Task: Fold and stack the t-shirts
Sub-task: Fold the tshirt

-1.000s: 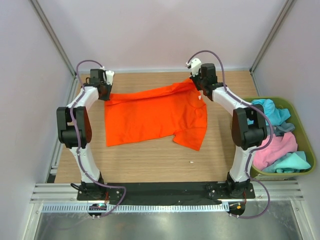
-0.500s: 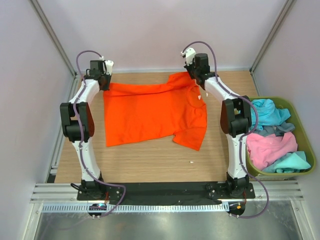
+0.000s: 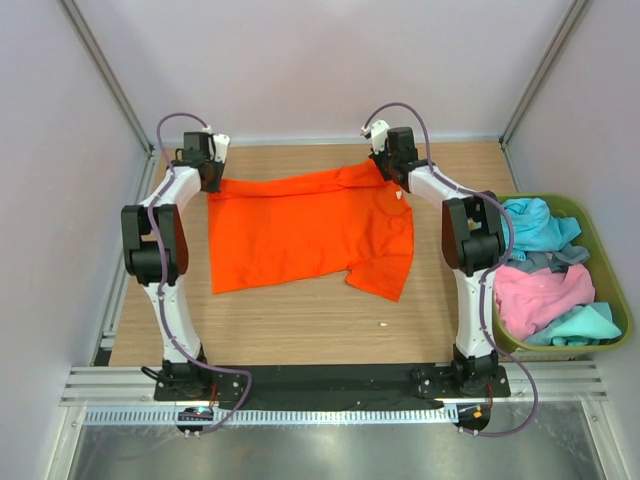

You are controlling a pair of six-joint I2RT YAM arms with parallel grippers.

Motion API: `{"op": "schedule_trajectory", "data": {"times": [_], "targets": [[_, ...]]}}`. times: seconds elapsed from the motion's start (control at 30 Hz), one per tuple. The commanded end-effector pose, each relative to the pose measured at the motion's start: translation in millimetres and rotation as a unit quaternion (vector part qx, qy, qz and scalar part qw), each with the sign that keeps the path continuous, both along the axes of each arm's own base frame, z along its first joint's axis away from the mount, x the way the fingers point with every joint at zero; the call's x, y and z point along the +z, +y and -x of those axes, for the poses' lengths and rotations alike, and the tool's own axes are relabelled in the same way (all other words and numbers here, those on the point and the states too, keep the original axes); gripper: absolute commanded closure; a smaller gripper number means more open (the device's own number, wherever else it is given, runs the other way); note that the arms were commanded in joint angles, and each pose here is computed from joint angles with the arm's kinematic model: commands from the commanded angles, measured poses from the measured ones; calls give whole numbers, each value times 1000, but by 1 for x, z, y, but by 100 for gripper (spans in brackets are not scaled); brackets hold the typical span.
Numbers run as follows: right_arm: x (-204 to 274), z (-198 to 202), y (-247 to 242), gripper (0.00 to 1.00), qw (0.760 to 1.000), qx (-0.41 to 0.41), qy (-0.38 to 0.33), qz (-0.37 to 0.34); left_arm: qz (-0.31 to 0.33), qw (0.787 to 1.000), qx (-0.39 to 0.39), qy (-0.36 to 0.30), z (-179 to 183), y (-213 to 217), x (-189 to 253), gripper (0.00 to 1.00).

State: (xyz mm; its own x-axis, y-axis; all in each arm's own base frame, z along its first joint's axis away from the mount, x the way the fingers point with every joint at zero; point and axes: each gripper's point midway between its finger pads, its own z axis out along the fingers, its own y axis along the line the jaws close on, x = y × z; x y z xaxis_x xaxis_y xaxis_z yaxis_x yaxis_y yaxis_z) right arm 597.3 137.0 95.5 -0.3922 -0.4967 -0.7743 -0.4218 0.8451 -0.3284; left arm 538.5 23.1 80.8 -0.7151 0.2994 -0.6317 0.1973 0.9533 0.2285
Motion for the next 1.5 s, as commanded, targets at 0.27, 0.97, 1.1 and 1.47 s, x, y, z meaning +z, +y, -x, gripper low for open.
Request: {"op": "schedule_trajectory", "data": {"times": [0.27,0.97,1.1,1.47], "targets": [[54,15,6,99,998,11,-44,-32,14,999,-5,-35,17,-5,32,100],[92,80,21,64,998,26,-15,-52,7,999,17,-48,63,1,90,26],[85,55,16,64,998,10,-12,-57,19,999,22,-36,46,-2,82,27],[37,-7,20,65,993,-24,47,-103,140,978,-22,152,51,-69,7,38]]}}
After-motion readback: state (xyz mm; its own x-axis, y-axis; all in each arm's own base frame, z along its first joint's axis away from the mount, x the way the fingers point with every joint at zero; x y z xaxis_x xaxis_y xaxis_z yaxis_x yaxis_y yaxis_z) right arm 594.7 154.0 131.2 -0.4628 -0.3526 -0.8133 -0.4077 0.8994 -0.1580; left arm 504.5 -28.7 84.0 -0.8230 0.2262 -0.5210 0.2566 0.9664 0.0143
